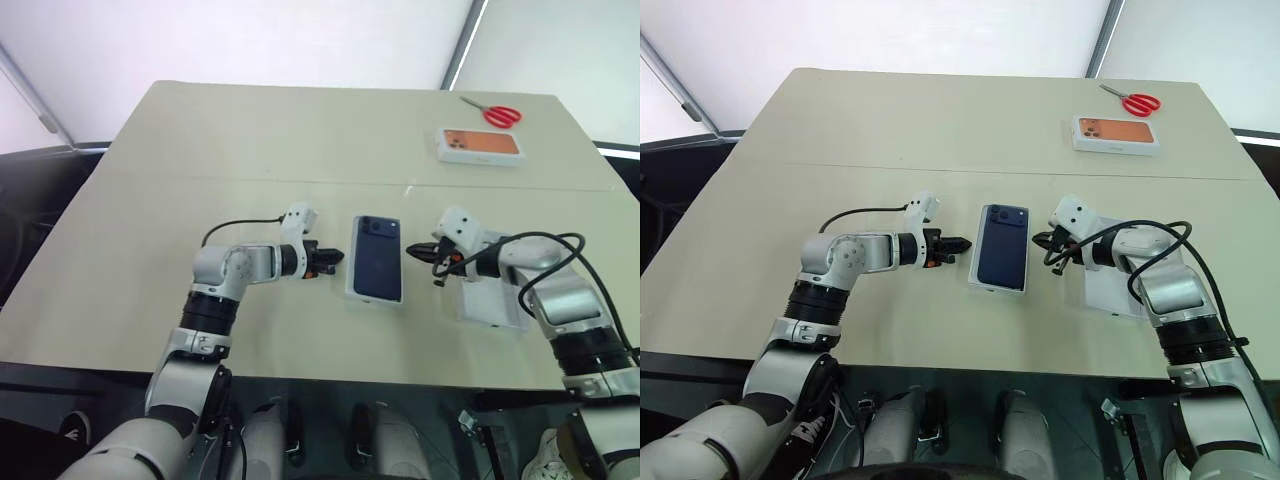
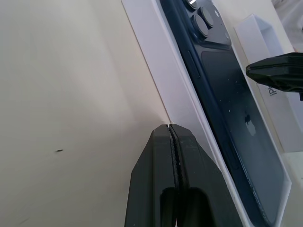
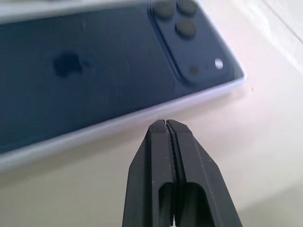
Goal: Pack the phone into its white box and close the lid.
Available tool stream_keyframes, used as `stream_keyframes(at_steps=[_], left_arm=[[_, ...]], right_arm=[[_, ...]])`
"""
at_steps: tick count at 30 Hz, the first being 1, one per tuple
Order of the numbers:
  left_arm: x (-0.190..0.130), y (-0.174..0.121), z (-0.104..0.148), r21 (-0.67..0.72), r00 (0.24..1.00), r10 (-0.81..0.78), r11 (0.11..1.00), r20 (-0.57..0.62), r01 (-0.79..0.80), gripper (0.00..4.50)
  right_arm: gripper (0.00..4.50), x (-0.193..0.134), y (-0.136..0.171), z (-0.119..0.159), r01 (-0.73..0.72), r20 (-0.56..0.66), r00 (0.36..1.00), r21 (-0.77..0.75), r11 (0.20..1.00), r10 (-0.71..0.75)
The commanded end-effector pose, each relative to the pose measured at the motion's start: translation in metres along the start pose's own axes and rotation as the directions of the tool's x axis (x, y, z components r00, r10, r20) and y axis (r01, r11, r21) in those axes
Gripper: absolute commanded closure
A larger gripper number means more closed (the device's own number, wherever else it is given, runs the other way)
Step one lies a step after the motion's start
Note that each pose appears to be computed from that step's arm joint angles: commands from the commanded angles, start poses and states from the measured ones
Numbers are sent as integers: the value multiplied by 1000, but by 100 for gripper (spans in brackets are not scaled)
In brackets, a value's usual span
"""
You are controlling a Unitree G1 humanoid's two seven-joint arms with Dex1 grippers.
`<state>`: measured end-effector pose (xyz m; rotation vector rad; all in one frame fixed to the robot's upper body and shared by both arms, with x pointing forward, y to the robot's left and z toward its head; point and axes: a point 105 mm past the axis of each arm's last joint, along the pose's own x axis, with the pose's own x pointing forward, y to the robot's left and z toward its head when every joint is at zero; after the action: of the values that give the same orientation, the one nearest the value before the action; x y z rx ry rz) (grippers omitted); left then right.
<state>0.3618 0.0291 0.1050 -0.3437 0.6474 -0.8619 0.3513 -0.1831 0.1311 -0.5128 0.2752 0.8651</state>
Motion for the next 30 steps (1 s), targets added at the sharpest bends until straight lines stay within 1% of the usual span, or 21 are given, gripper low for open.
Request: stream_keyframes(at_steps=[1, 3, 6, 12, 14, 16, 20, 24, 30], left_arm=[[-4, -6, 11, 37, 999, -19, 999, 37, 17, 445], [-6, -5, 11, 32, 999, -15, 999, 36, 14, 445], [-7, -4, 11, 40, 999, -9, 999, 40, 8, 445], [-7, -6, 10, 33, 999, -14, 999, 42, 13, 445], [-7, -6, 10, 30, 999, -12, 999, 46, 11, 445], [-8, -4, 9, 24, 999, -4, 1000, 44, 3, 445], [-8, -5, 9, 15, 999, -7, 1000, 48, 7, 445], [-8, -5, 9, 18, 999, -5, 1000, 49, 4, 445], [-7, -8, 9, 19, 999, -13, 1000, 48, 12, 445]], right_arm=[[447, -1, 3, 45, -14, 162, 987, -17, 1000, 17], [447, 10, 18, 57, -56, 211, 976, -8, 998, 57], [447, 27, 35, 68, -84, 251, 964, -1, 996, 82], [447, 50, 51, 65, -103, 214, 971, -43, 994, 110], [447, 53, 53, 64, -115, 207, 971, -42, 993, 121], [447, 59, 57, 59, -131, 172, 975, -62, 989, 140], [447, 64, 62, 44, -132, 82, 986, -172, 976, 148], [447, 65, 62, 45, -134, 79, 986, -168, 977, 149], [447, 59, 55, 44, -120, 70, 989, -166, 979, 133]])
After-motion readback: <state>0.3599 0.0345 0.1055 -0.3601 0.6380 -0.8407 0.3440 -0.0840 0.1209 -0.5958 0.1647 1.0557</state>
